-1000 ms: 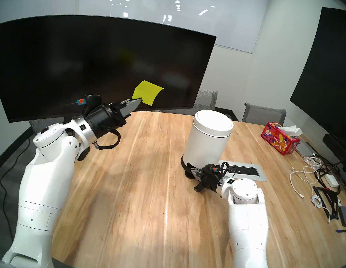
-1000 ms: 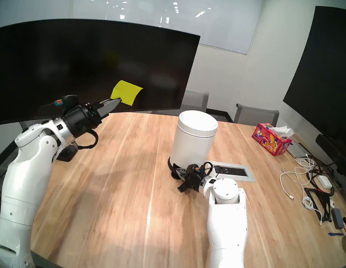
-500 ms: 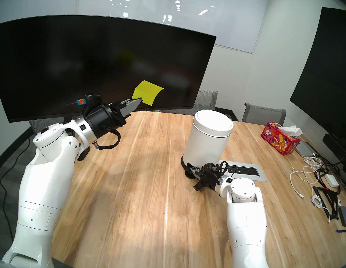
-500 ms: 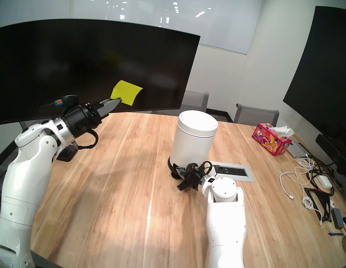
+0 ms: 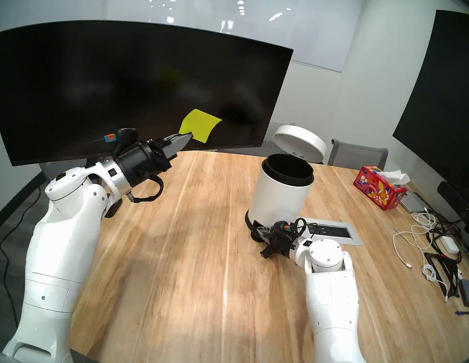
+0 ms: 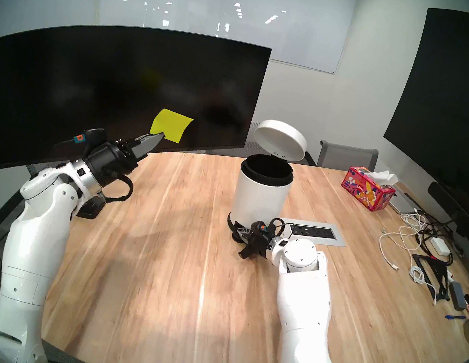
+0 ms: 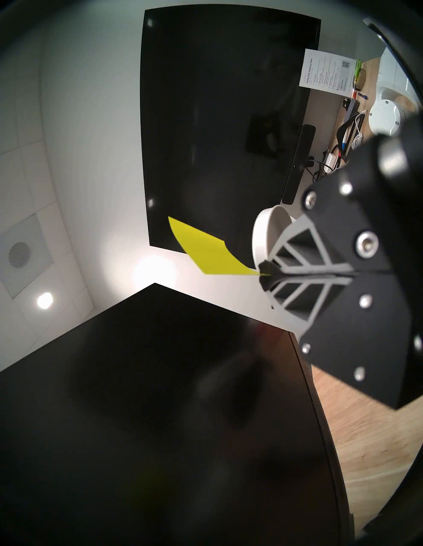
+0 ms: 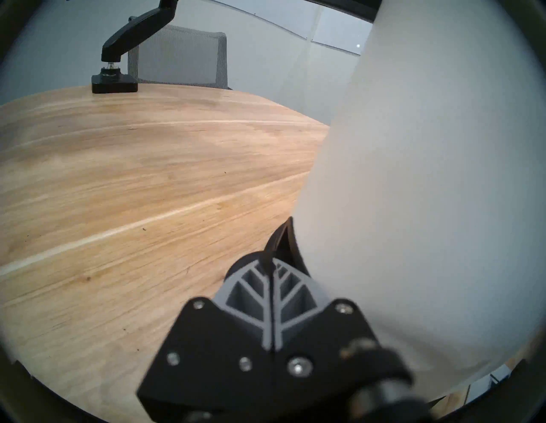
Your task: Peel the sticky note off the monitor, open the trash can lid and drop the sticker into the trash can
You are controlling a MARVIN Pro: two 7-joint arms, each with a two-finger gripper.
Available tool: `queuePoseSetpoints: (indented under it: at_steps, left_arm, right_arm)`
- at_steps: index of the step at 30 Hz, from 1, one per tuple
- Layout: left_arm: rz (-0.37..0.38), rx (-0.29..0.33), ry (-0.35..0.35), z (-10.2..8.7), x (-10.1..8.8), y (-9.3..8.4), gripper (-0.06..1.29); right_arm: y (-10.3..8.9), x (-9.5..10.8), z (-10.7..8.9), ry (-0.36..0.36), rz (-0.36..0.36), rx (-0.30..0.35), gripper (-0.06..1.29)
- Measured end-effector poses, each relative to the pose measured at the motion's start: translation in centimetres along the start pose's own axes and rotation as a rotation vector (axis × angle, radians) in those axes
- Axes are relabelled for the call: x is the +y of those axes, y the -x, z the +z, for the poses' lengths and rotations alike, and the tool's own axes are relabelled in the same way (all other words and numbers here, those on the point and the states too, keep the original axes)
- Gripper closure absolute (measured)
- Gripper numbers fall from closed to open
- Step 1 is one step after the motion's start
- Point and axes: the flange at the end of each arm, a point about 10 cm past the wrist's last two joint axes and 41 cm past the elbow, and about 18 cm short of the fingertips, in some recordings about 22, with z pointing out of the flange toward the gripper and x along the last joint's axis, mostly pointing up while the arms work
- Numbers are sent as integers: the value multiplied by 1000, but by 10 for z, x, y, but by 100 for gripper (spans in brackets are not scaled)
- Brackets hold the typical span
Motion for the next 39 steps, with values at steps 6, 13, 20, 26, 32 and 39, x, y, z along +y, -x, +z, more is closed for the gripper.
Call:
queuePoseSetpoints:
  at_steps: [6, 13, 20, 26, 32, 39]
  left_arm:
    - [0, 0, 0, 0, 0, 0, 125]
    - [0, 0, 0, 0, 0, 0, 125]
    - [0, 0, 0, 0, 0, 0, 125]
    - [0, 0, 0, 0, 0, 0, 125]
    - [0, 0, 0, 0, 0, 0, 125]
    - [0, 0, 0, 0, 0, 0, 125]
  right_arm:
    - [-1, 1, 1, 2, -6, -7, 125]
    - [-1, 2, 1, 3, -7, -11, 125]
    - [-2, 2, 1, 2, -6, -15, 125]
    - [-2, 2, 0, 2, -5, -16, 125]
    - [-2, 2, 0, 2, -5, -16, 125]
    - [-2, 2, 0, 2, -5, -17, 125]
